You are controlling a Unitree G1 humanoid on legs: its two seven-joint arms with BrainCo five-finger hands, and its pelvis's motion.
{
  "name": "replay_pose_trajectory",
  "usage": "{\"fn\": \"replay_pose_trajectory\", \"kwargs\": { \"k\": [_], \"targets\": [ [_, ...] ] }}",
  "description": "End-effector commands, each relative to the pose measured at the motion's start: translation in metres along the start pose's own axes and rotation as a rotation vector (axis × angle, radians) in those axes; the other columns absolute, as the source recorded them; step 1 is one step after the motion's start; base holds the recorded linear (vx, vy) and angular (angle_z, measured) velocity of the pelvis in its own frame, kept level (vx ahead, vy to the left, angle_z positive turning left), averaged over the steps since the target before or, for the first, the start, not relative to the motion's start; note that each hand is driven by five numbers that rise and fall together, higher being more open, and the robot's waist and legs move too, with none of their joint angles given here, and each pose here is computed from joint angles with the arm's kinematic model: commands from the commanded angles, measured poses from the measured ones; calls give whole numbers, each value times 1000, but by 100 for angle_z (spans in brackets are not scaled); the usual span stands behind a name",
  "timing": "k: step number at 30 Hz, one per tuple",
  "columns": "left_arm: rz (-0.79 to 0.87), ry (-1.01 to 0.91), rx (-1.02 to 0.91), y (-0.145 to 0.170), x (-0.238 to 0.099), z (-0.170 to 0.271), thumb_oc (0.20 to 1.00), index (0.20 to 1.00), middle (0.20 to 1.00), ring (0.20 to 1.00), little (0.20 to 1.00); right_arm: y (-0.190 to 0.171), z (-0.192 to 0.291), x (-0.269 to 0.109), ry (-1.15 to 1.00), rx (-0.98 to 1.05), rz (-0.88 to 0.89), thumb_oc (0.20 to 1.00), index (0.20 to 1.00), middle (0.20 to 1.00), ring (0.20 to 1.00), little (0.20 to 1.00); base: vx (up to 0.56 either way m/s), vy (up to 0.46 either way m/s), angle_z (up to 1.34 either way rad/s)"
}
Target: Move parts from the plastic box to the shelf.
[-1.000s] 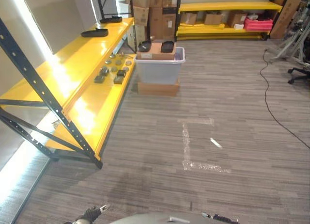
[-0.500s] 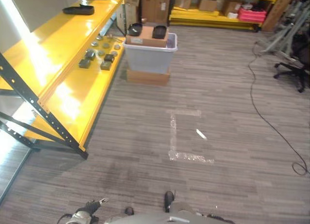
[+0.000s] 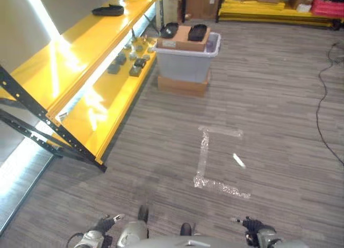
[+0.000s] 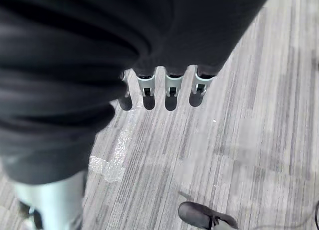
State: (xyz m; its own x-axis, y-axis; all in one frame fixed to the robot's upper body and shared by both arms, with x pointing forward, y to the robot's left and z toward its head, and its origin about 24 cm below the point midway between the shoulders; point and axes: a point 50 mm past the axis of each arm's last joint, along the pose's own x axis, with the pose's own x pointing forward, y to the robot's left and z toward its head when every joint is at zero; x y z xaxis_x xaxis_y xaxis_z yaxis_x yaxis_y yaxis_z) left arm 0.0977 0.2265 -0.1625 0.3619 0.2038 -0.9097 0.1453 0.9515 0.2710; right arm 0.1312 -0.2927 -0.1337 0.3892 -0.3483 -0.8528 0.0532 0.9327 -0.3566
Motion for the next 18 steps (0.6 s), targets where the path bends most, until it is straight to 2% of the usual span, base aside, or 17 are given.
{"fn": "replay_pose_trajectory", "kwargs": {
  "k": [1, 6, 10, 18],
  "targets": [
    [33, 62, 62, 13, -2, -15, 1000, 1000, 1000, 1000, 1000, 6, -5, -1, -1, -16, 4, 1000, 1000, 1000, 1000, 1000, 458, 137, -50],
    [12, 120, 90, 9, -5, -31, 1000, 1000, 1000, 1000, 1000, 19, -10, -1, 17, -18, 48, 1000, 1000, 1000, 1000, 1000, 244, 126, -45],
    [19, 105, 92, 15, -3, -26, 1000, 1000, 1000, 1000, 1000, 39, -28, -5, 70, 1, 108, 1000, 1000, 1000, 1000, 1000, 286, 245, -21],
    [77, -67, 168, 33, 4, 34, 1000, 1000, 1000, 1000, 1000, 51, -32, -7, 89, -26, 142, 1000, 1000, 1000, 1000, 1000, 227, 86, -4]
  ]
}}
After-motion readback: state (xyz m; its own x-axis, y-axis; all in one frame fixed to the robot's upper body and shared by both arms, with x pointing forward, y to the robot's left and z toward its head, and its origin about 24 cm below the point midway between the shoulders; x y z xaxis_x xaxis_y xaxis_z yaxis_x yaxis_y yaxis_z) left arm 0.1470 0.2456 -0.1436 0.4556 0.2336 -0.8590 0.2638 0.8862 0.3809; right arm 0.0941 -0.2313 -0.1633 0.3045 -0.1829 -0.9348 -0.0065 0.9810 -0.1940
